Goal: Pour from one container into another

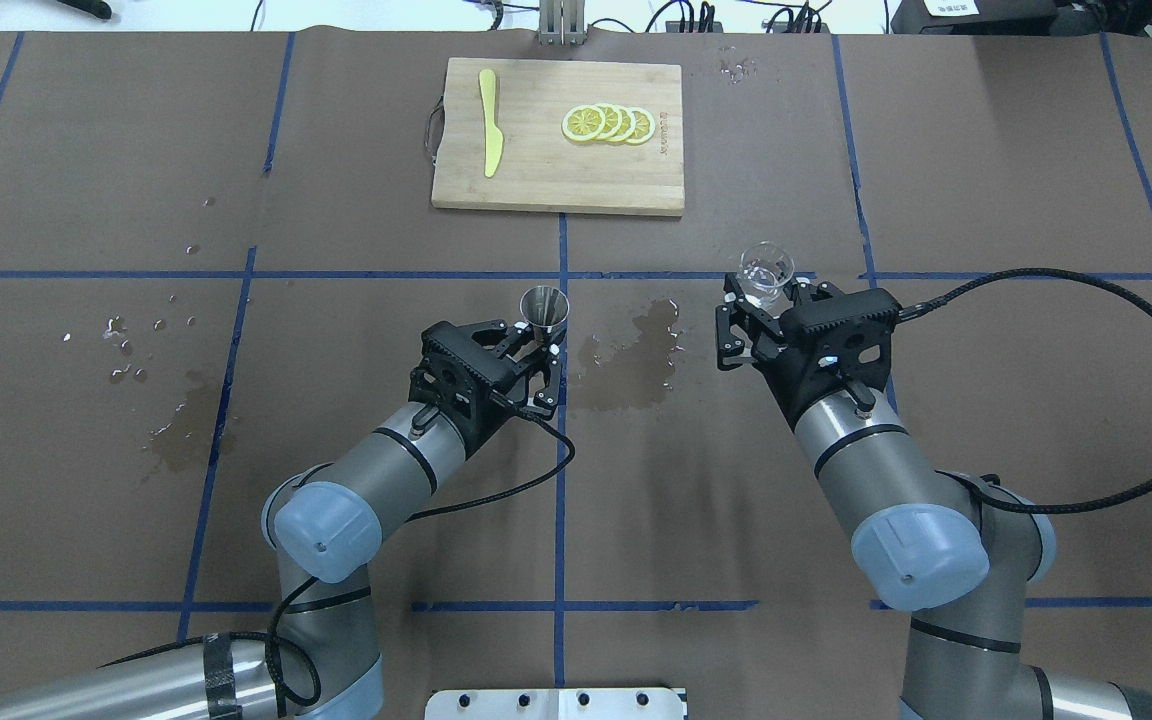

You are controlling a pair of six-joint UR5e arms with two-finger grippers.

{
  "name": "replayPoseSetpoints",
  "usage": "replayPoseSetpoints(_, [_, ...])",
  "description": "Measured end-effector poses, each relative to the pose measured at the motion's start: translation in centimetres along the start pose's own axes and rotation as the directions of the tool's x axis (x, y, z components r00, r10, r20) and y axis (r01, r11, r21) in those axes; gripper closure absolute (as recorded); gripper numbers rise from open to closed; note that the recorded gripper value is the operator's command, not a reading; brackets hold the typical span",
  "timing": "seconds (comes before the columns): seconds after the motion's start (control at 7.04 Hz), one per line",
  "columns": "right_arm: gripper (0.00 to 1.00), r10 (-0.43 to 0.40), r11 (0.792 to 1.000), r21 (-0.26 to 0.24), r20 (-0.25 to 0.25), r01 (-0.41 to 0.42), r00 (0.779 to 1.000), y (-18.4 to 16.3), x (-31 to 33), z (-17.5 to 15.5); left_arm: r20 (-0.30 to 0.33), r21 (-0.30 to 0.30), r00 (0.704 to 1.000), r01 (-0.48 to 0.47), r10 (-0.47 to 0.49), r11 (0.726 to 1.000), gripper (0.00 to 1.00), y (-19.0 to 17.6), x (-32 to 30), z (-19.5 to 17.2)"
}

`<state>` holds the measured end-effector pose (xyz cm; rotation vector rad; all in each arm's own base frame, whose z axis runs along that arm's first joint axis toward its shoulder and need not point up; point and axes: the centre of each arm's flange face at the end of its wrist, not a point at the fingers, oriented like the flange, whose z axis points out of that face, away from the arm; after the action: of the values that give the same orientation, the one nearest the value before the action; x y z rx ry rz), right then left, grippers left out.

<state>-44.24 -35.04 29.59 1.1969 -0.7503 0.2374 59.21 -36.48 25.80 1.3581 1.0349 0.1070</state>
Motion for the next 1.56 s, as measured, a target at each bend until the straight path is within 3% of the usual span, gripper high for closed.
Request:
replayPoseSetpoints(0.28, [1.00, -0.041, 0.999, -0.024, -0.007, 0.041, 0.999, -2.6, -3.3, -0.4, -0.006, 0.010, 0.998, -0.061, 0.061, 0.998, 1.00, -0.6, 0.6, 0.2])
replayPoseSetpoints(0.71, [1.00, -0.099, 0.993, -0.066, -0.022, 0.098, 0.995, -4.8, -7.1, -1.7, -0.013, 0.015, 0.997, -0.074, 0.074, 0.997, 1.00, -0.9, 1.4, 0.5])
replayPoseSetpoints(1.56, [1.00, -0.189, 0.976, -0.117, -0.047, 0.183, 0.981, -5.5, -11.6, -2.5, -0.012, 0.009, 0.997, -0.079, 0.079, 0.997, 1.00, -0.7, 2.0, 1.1])
